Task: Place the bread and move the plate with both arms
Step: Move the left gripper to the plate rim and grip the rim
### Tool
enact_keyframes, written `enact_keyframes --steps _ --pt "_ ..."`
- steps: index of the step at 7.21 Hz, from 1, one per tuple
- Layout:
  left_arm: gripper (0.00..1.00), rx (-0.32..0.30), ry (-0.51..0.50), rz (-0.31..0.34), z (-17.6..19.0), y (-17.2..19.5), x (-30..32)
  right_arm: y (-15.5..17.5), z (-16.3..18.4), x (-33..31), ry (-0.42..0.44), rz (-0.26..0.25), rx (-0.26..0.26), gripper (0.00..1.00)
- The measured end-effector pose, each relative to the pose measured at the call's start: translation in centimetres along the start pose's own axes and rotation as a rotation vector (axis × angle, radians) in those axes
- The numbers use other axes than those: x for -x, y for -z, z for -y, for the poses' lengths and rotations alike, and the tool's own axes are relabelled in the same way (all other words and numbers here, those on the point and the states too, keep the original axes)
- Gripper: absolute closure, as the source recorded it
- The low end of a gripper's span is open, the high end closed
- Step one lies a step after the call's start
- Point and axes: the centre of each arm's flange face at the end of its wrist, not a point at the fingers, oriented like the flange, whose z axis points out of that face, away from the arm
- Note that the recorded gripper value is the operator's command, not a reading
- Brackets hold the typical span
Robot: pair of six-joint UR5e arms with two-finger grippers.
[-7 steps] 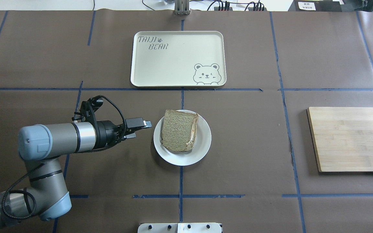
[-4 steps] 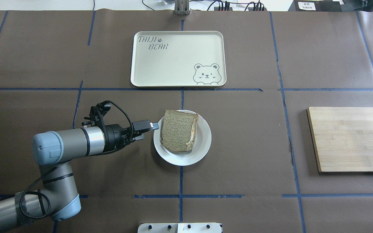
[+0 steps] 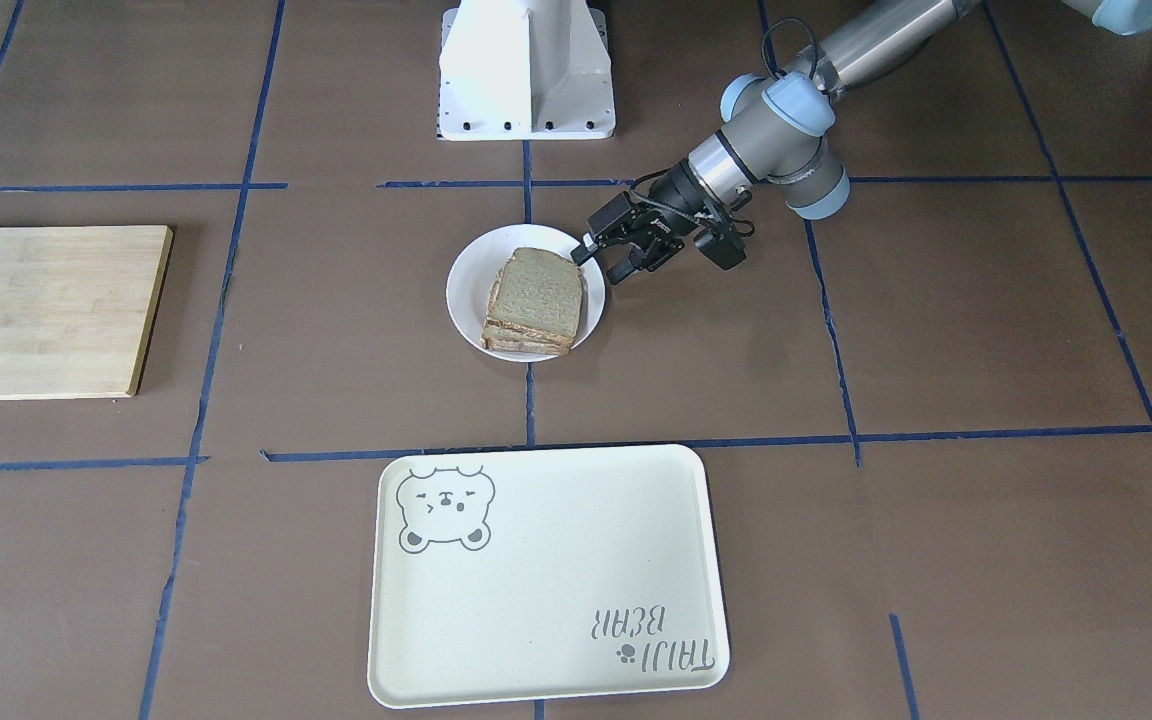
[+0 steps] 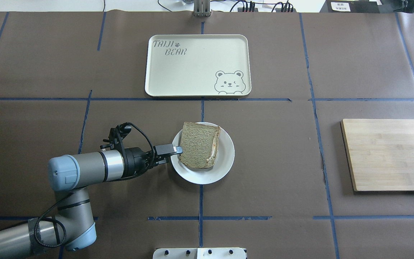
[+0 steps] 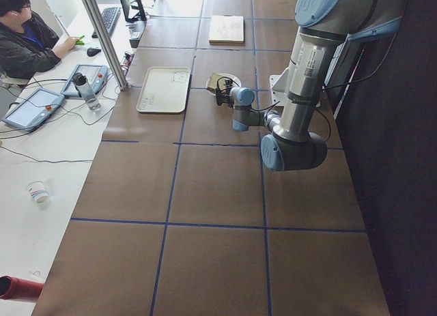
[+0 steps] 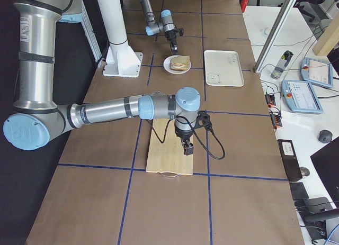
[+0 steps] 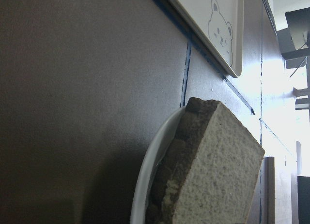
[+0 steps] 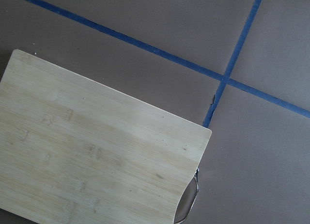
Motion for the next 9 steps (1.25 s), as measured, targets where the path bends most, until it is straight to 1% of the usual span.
enact_keyframes --steps 1,2,3,6,7,8,9 --pt "0.56 0.0 0.0 0.001 0.0 -0.3 0.0 0.0 0.0 0.0 0.0 0.0 0.0 0.0" --pt "0.63 0.0 0.001 0.005 0.0 -0.5 0.2 0.0 0.0 0.0 0.0 -0.001 0.0 0.0" --pt "0.66 -0.001 0.001 0.012 0.1 -0.7 0.5 0.0 0.0 0.0 0.0 -0.001 0.0 0.0" --pt "0.69 -0.003 0.002 0.023 0.2 -1.0 1.0 0.0 0.0 0.0 0.0 -0.001 0.001 0.0" --pt "0.73 -0.004 0.002 0.027 0.2 -1.2 1.2 0.0 0.0 0.0 0.0 -0.001 0.001 0.0" --pt "0.78 -0.004 0.002 0.03 0.2 -1.5 1.2 0.0 0.0 0.0 0.0 -0.001 0.001 0.0" --pt "0.87 -0.004 0.002 0.032 0.2 -1.7 1.3 -0.1 0.0 0.0 -0.001 -0.001 0.001 0.0"
